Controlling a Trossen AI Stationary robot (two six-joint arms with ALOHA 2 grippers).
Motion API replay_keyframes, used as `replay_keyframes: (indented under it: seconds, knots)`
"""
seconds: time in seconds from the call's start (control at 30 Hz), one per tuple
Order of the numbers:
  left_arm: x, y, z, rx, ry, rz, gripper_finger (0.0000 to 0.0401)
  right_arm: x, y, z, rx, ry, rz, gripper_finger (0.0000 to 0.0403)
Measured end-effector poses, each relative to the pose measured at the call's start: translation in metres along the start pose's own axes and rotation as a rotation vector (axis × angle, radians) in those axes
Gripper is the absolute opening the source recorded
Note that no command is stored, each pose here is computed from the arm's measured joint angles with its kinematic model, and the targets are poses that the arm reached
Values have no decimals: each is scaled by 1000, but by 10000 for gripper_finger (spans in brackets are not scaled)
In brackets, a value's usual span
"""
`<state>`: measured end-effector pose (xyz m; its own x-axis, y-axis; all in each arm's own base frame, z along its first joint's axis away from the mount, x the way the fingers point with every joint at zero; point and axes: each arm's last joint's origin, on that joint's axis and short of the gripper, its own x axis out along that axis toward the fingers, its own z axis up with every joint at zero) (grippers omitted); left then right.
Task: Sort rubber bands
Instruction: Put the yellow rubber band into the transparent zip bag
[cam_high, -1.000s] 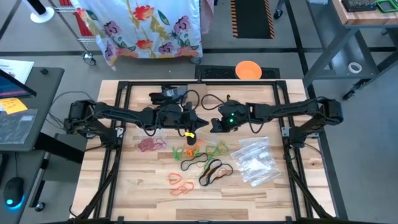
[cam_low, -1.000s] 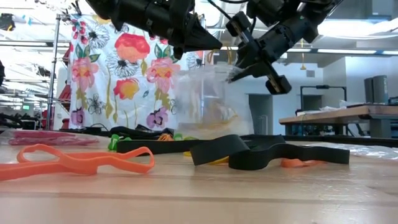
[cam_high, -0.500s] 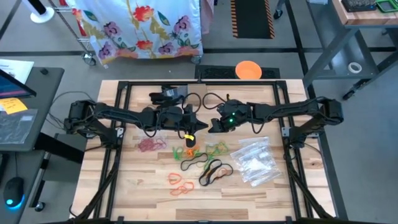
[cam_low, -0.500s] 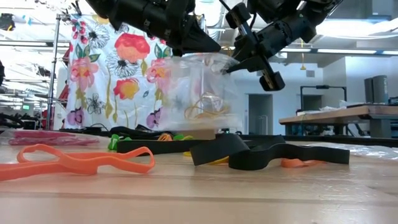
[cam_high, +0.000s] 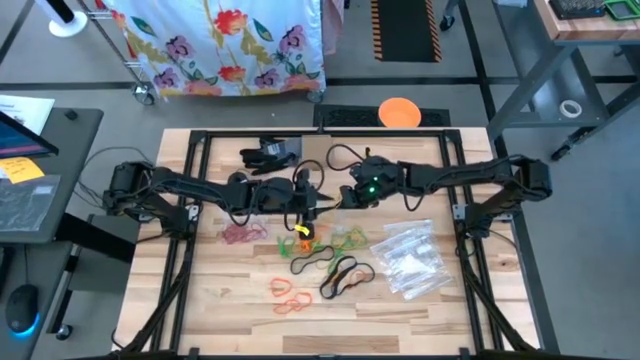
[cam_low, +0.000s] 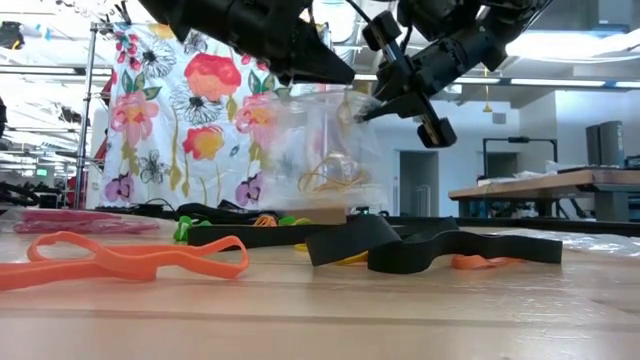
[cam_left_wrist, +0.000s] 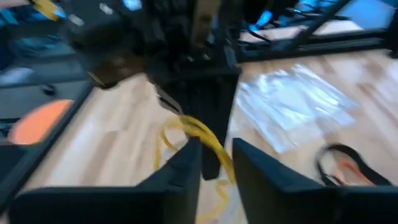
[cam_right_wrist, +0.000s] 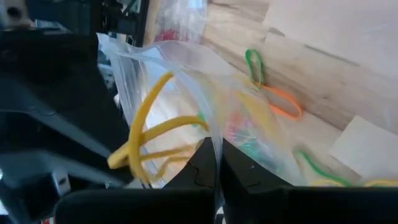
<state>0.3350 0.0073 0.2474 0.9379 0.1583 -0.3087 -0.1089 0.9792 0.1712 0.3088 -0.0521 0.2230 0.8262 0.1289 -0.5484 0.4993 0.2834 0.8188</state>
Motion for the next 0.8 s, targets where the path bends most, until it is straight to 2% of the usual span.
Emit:
replay_keyframes:
  seconds: [0.1, 0.2, 0.3, 0.5, 0.6, 0.67, 0.8]
  knots:
    - [0, 0, 2, -17, -15, 63, 134, -1, -3, 3, 13, -2, -22, 0]
    - [-1, 2, 2, -23, -1, 138, 155, -2, -7, 3, 19, 7, -54, 0]
    - [-1, 4, 1, -21, 9, 217, 159, -2, -10, 1, 42, 42, -77, 0]
    - [-9, 6, 8, -13, -11, 231, 155, -3, -12, 1, 99, 107, -70, 0]
    - [-16, 8, 11, -31, -1, 244, 155, -3, -7, 7, 81, -2, -43, 0]
    - [-24, 11, 12, -51, 27, 292, 154, -4, -7, 12, 85, -72, -43, 0]
    - [-44, 14, 7, -79, 167, 325, 154, -7, -11, 20, 119, -99, -50, 0]
